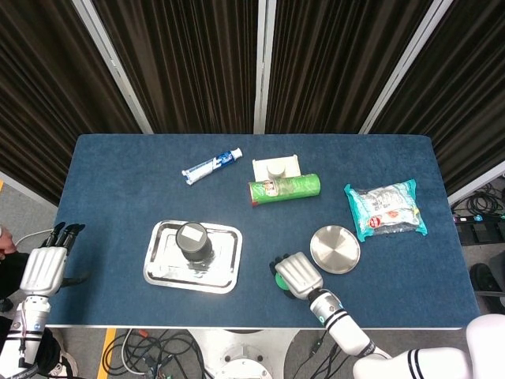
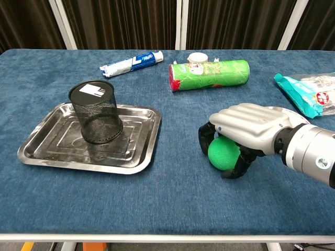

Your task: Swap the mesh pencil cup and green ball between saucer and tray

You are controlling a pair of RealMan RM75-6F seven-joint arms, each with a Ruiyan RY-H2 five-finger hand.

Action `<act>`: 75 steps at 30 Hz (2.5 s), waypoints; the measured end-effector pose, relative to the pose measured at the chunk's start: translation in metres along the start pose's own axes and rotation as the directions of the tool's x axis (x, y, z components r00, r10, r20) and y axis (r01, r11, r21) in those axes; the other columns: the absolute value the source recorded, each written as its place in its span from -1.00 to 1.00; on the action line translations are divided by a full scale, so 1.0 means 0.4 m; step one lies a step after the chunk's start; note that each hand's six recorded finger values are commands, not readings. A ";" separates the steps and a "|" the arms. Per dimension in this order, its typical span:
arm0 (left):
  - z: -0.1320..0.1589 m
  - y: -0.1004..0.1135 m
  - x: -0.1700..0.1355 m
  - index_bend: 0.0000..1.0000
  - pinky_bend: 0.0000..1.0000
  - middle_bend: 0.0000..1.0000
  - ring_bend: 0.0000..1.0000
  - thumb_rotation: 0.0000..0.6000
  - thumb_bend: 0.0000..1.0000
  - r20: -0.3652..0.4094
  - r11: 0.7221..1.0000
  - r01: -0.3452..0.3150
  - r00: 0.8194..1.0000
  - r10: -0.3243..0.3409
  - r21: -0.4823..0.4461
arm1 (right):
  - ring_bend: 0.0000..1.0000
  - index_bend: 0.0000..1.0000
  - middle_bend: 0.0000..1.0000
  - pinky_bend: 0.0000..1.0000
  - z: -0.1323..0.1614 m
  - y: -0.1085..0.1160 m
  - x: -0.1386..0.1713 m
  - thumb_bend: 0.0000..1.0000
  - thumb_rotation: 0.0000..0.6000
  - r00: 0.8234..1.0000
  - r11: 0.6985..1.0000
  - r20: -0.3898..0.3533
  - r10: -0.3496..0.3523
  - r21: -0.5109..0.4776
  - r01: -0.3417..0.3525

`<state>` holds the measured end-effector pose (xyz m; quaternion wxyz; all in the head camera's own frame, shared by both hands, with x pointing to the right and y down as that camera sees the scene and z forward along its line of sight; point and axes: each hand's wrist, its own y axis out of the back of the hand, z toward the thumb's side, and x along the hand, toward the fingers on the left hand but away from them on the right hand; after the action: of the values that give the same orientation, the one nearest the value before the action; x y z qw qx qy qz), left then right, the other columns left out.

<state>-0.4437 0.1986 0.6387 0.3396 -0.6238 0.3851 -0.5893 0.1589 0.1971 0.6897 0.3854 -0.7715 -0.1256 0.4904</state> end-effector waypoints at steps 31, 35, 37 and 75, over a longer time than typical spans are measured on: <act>0.013 0.010 0.001 -0.73 -0.39 -0.78 -0.91 1.00 -0.92 0.018 1.000 -0.014 1.000 0.014 -0.001 | 0.07 0.31 -0.04 0.49 -0.300 0.079 0.100 -0.61 1.00 0.955 0.993 0.283 -0.089 -0.047 0.106; 0.013 0.009 0.000 -0.73 -0.39 -0.78 -0.91 1.00 -0.92 0.017 1.000 -0.011 1.000 0.011 0.003 | 0.07 0.27 -0.07 0.44 -0.325 0.048 0.098 -0.61 1.00 0.952 0.994 0.298 -0.067 -0.062 0.089; 0.012 0.009 0.000 -0.73 -0.39 -0.78 -0.91 1.00 -0.92 0.015 1.000 -0.011 1.000 0.011 0.004 | 0.07 0.22 -0.09 0.41 -0.333 0.033 0.091 -0.62 1.00 0.951 0.994 0.303 -0.059 -0.069 0.084; 0.003 0.061 -0.106 -0.73 -0.52 -0.78 -0.91 1.00 -0.92 0.047 0.995 -0.098 0.994 0.098 0.007 | -1.00 -1.00 -1.00 -1.00 -0.504 0.037 0.553 -1.00 1.00 0.738 0.864 0.562 -0.375 -0.077 0.498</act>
<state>-0.4450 0.2244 0.5970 0.3797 -0.6161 0.4046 -0.5590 0.4361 0.2187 0.5778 0.3515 -0.5925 -0.4591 0.5609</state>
